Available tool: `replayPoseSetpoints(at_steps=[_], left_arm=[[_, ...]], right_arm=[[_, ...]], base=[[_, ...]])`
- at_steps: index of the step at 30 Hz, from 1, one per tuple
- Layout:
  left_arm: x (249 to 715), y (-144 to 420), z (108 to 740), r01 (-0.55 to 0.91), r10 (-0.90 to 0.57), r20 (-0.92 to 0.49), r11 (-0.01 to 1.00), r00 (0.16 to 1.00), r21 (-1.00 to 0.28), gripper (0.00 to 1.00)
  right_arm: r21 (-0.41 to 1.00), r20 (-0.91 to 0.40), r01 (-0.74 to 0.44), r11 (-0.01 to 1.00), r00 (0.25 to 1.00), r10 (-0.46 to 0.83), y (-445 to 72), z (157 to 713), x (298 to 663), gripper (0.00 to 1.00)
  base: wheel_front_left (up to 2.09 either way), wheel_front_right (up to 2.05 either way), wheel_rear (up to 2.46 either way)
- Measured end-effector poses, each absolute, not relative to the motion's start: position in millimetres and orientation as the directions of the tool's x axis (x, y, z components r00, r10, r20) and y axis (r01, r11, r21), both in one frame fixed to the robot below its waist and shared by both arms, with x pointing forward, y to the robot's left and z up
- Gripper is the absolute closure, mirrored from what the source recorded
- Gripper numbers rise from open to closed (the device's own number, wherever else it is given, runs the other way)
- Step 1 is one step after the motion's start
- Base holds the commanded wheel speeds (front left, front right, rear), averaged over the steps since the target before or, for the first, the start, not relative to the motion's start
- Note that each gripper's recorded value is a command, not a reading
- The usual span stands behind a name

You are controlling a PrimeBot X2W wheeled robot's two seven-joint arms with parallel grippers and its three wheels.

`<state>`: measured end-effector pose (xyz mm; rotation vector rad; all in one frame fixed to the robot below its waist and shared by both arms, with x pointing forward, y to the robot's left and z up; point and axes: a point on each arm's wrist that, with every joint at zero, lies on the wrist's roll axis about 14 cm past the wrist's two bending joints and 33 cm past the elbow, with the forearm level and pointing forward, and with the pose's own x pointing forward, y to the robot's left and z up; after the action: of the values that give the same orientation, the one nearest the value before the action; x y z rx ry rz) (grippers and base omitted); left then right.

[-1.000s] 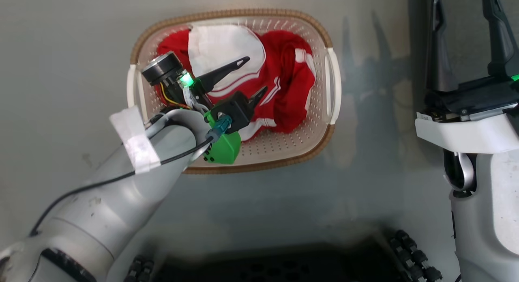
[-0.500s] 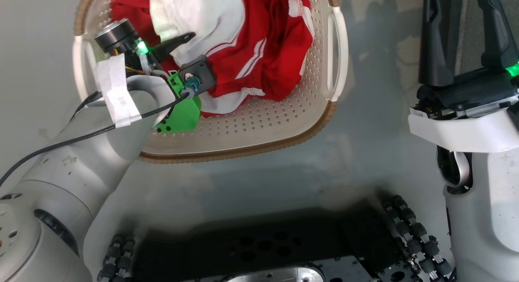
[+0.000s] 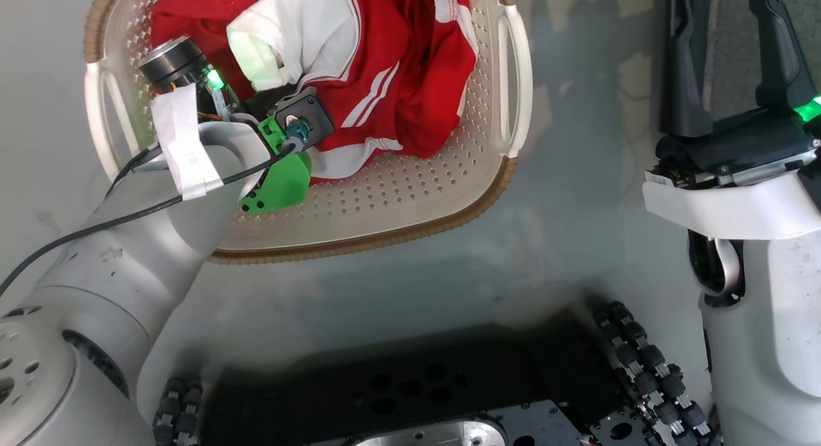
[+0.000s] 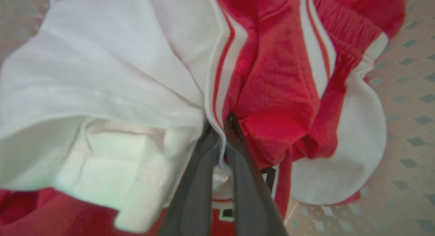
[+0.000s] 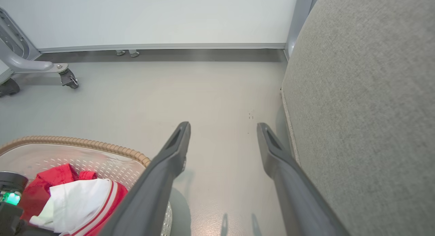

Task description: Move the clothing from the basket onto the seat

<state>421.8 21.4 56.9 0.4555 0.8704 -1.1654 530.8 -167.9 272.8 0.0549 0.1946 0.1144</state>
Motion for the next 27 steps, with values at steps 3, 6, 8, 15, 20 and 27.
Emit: replayPoseSetpoints(at_steps=[3,6,8,15,20,27], left_arm=[[428.0,20.4,65.6,0.914,-0.608,-0.779,0.388,0.157,-0.118,1.00],[434.2,17.6,78.5,0.900,-0.616,-0.766,0.419,0.184,-0.121,1.00],[437.3,14.9,90.2,0.885,-0.625,-0.753,0.447,0.207,-0.128,1.00],[439.6,2.7,145.2,0.824,-0.669,-0.673,0.545,0.316,-0.154,1.00],[439.8,2.1,192.9,0.776,-0.673,-0.610,0.614,0.418,-0.144,1.00],[438.6,4.8,271.6,0.736,-0.673,-0.493,0.671,0.552,-0.091,1.00]], right_arm=[[0.070,-0.178,-0.112,0.991,0.976,0.123,-165.6,278.8,532.6,0.00],[0.072,-0.162,-0.115,0.991,0.979,0.125,-164.3,288.3,534.9,0.00],[0.073,-0.149,-0.117,0.990,0.981,0.126,-163.4,297.1,536.5,0.00],[0.090,-0.133,-0.129,0.988,0.981,0.140,-156.6,328.4,526.1,0.00],[0.111,-0.148,-0.142,0.984,0.976,0.158,-149.2,349.7,503.1,0.00],[0.131,-0.143,-0.176,0.976,0.970,0.194,-135.0,386.6,465.0,0.00]], base=[[0.00,0.00,0.00],[0.00,0.00,0.00],[0.00,0.00,0.00],[0.00,0.00,0.00],[0.00,0.00,0.00],[0.00,0.00,0.00]])
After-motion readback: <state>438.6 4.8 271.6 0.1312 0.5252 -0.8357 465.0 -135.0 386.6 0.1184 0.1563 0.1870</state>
